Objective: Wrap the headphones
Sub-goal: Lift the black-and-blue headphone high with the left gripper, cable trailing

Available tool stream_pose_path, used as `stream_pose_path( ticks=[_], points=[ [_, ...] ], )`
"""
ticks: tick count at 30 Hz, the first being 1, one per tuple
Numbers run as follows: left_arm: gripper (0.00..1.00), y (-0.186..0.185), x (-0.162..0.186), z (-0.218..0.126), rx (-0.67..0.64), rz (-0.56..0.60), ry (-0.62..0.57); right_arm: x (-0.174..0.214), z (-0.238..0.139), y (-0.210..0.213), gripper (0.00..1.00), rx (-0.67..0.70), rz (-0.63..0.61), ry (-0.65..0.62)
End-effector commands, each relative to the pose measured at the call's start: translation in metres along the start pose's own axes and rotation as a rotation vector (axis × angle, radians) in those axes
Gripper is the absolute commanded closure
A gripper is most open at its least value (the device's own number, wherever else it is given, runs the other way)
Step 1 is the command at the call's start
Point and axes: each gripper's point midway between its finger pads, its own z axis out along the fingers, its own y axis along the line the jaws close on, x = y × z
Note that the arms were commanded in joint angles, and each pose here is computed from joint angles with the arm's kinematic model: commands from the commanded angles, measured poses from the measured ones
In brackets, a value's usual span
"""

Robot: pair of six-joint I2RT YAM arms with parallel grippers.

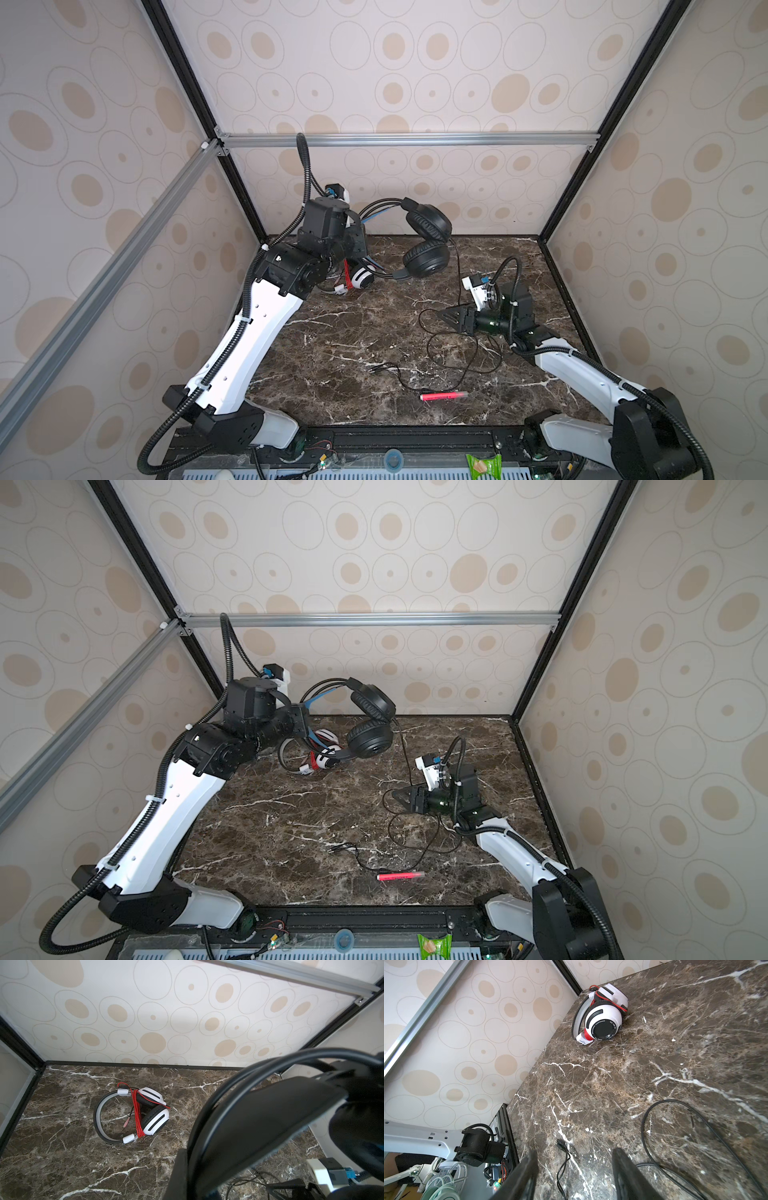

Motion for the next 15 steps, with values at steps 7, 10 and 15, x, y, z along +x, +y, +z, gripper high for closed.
stream_pose_path(
  ticks=[7, 10, 15],
  points=[
    [1.00, 0.006, -0.055, -0.042, 0.093, -0.140, -0.145, 0.016, 0.006, -0.006, 0.49, -0.021, -0.023, 0.018],
    [1.00, 0.007, -0.063, -0.045, 0.101, -0.149, -0.160, 0.021, 0.009, -0.011, 0.53, -0.014, -0.018, 0.033],
    [1.00, 0.012, -0.074, -0.048, 0.080, -0.154, -0.189, 0.020, 0.008, -0.016, 0.75, 0.024, -0.018, 0.044]
  ],
)
